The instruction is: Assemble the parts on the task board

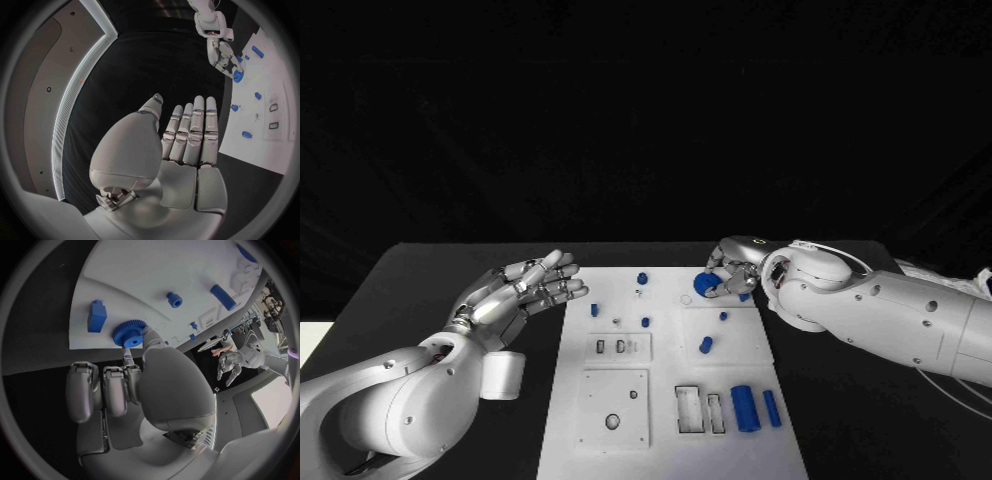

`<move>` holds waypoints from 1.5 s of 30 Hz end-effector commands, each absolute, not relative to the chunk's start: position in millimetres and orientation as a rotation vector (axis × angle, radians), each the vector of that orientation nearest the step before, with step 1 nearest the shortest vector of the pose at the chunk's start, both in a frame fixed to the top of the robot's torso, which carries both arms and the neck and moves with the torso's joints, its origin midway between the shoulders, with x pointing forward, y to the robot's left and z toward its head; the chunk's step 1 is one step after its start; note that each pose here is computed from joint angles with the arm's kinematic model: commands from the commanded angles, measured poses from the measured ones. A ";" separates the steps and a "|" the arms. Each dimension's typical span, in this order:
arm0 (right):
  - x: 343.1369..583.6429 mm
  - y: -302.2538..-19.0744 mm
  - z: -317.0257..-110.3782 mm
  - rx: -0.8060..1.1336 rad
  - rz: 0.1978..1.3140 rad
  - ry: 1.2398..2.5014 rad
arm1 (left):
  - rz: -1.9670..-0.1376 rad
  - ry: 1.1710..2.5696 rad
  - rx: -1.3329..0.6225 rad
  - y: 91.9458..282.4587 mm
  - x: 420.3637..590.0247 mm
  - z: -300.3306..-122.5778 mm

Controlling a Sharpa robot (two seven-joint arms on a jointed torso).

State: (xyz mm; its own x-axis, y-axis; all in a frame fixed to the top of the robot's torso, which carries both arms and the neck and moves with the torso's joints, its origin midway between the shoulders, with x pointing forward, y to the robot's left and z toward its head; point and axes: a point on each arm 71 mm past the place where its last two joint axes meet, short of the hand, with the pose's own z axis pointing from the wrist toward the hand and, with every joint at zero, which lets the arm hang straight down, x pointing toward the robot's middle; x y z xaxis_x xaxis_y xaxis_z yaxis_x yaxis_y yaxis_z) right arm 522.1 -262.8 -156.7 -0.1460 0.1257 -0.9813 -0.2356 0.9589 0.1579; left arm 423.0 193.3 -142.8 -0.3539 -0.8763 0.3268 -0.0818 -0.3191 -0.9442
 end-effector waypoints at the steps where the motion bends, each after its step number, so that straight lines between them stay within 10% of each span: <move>1: 521.5 -261.5 -160.1 -0.130 0.287 1.700 | -1.762 1.324 -1.267 191.1 422.7 -141.3; 45: 521.3 -259.0 -162.9 -0.138 0.320 1.734 | -1.747 1.329 -1.274 193.7 422.8 -142.1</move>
State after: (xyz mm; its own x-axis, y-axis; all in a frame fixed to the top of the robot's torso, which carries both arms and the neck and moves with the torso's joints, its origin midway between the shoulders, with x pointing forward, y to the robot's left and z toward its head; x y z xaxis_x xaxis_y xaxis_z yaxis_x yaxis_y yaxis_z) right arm 522.9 -260.0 -156.0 -0.1467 0.1092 -0.9831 -0.2625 0.9540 0.1451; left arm 423.4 195.3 -143.5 -0.3497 -0.8786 0.3253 -0.0888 -0.3146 -0.9451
